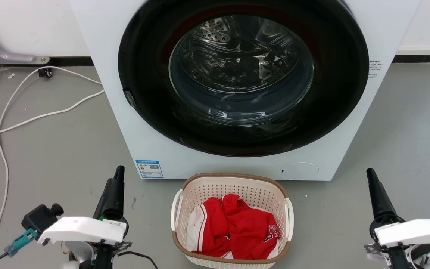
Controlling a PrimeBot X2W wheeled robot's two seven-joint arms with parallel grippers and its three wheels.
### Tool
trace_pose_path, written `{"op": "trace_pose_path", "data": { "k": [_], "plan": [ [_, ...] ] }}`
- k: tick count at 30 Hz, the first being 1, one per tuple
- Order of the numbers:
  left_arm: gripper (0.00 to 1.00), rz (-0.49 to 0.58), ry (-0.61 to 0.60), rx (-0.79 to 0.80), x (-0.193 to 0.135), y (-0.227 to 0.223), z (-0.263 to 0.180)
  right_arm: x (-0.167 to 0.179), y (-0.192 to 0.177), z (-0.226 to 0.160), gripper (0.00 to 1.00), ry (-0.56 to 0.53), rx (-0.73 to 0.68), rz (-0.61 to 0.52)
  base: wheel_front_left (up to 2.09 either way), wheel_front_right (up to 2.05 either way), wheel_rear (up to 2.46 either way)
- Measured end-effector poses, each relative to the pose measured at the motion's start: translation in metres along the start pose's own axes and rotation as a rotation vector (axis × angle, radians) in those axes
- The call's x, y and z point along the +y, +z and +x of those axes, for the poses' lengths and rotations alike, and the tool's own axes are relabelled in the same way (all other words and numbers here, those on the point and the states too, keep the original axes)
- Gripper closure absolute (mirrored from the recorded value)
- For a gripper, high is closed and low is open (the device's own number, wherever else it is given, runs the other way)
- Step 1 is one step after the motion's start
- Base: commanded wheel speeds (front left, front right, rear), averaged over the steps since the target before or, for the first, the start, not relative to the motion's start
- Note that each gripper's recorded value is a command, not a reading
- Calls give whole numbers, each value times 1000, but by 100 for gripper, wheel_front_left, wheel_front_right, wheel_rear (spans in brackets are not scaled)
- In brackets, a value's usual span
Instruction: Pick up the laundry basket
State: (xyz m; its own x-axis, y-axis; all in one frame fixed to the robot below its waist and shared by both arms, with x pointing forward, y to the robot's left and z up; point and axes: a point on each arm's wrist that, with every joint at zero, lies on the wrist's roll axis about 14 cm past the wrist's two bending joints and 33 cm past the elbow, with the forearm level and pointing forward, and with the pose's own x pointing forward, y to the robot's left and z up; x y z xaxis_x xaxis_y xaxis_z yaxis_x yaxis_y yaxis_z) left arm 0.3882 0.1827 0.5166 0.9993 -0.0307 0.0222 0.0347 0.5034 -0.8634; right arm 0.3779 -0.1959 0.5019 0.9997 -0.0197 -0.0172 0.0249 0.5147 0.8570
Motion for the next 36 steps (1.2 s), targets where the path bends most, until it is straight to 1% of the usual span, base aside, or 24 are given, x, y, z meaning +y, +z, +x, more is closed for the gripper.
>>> {"op": "trace_pose_path", "data": {
  "k": [6,12,13,22,36],
  "plan": [
    [0,167,-16,15,-5,-2,2,4,1,-1,0,16,-6,-154,0,0,0],
    [0,275,-20,8,-9,-1,5,8,3,-1,0,29,-17,-262,0,0,0],
    [0,308,-25,6,-11,-1,5,9,2,-1,0,33,-15,-295,0,0,0],
    [0,434,-33,2,-13,-4,6,13,-1,-3,0,53,-2,-440,0,0,0],
    [0,593,-37,-13,-15,-6,5,18,-4,-8,0,75,8,-631,0,0,0]
  ]
}}
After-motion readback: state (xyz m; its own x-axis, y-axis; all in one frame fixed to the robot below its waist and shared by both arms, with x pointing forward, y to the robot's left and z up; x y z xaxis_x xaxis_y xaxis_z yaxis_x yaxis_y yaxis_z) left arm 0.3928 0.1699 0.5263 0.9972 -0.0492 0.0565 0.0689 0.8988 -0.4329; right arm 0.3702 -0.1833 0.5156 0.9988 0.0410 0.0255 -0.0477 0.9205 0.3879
